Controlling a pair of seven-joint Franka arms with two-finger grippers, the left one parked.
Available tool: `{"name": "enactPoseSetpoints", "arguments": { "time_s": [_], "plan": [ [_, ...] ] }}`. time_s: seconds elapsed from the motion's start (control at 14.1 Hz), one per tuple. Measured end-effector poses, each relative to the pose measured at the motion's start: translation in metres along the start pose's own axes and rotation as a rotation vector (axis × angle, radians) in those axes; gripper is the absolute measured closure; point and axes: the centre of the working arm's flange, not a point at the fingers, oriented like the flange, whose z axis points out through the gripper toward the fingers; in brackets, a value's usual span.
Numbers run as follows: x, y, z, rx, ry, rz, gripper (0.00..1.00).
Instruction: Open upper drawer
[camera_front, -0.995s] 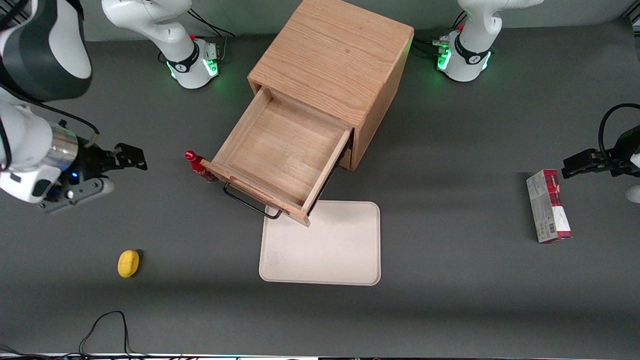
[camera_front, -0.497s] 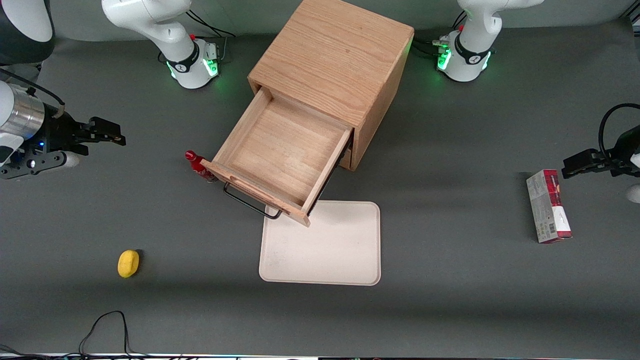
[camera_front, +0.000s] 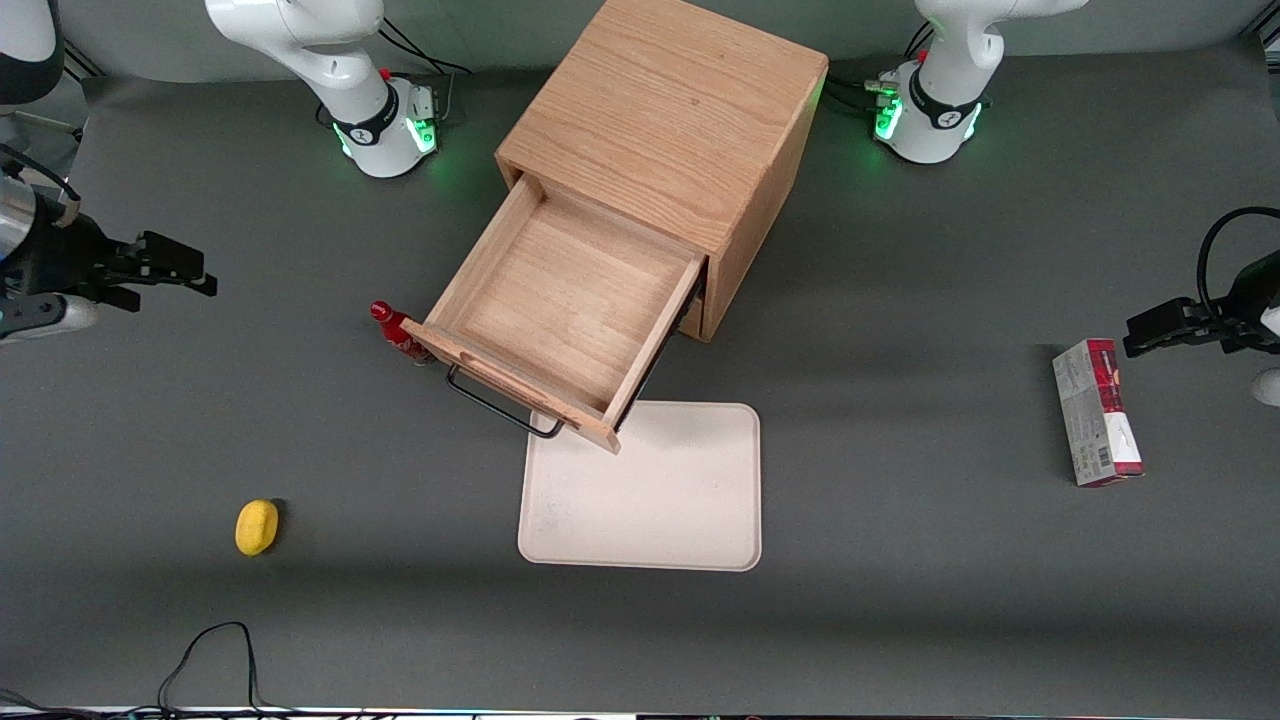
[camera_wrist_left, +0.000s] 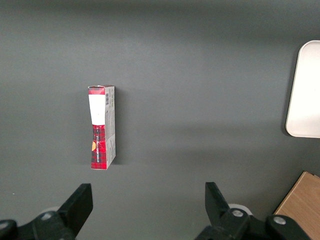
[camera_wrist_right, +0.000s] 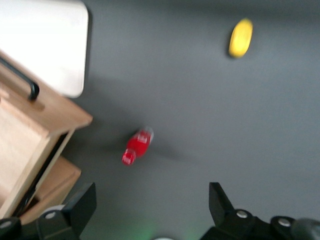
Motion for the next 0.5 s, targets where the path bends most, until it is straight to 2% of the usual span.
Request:
{"name": "enactPoseSetpoints", "arguments": {
  "time_s": [0.07,0.14,0.28,0.5],
  "plan": [
    [-0.006,0.002,0.000,-0.005,0.036,0.006,0.00],
    [-0.012,0.001,0.002,-0.008,0.051,0.006,0.00],
    [-0.016,-0.009,0.006,-0.009,0.048,-0.012,0.00],
    [-0.013,-0.026,0.013,-0.009,0.017,-0.044,0.00]
  ]
}}
